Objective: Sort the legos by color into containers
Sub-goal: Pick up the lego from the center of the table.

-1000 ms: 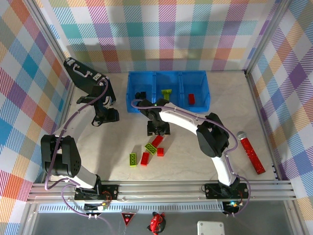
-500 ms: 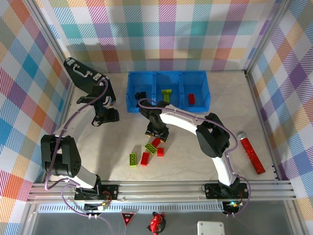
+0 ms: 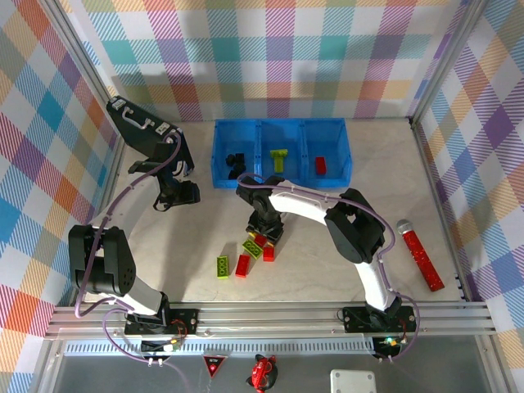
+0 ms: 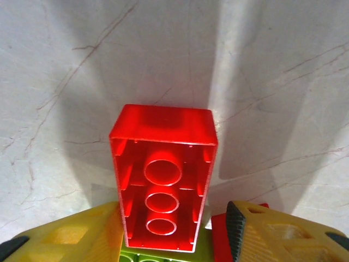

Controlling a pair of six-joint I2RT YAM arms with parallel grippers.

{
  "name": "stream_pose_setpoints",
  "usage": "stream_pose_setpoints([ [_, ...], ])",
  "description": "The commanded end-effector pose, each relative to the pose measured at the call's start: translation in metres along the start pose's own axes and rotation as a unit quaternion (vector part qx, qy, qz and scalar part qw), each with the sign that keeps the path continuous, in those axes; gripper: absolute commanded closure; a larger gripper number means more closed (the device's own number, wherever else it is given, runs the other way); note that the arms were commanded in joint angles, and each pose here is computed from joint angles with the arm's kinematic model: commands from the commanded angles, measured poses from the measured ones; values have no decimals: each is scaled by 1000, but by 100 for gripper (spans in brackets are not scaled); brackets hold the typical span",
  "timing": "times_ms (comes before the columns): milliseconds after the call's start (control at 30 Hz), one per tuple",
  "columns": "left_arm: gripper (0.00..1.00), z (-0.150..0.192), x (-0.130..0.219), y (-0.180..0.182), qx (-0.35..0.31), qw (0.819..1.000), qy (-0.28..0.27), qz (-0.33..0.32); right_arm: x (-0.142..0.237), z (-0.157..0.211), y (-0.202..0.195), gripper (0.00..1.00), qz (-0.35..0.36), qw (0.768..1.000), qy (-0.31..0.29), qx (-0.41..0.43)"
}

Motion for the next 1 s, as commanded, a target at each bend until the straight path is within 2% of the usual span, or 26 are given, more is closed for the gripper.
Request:
stream_pose_setpoints([
  [0, 46, -4, 1, 1, 1, 1000, 5, 9, 3, -1, 1, 49, -9, 1000, 8, -13],
  [233, 46, -5, -1, 0, 1, 1000, 9, 12, 2, -2, 1, 53, -9, 1000, 9, -8],
  [467, 46, -5, -2, 0, 1, 1000, 12, 15, 5, -1, 1, 64, -12, 1000, 6, -2],
  [967, 46, -5, -5, -1, 2, 1000, 16, 16, 19, -5, -4, 64, -4, 999, -30, 24],
])
Point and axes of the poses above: each hand's point on the last joint's axis, 136 mm out from that joint toward the fingers, its own x axis back along the fingers, its own y axis along the line the jaws close on, z = x × y, the point moved 10 cm from there along x, back along the fingers, and after that the axes turned 1 degree about x, right-handed, at the moved point
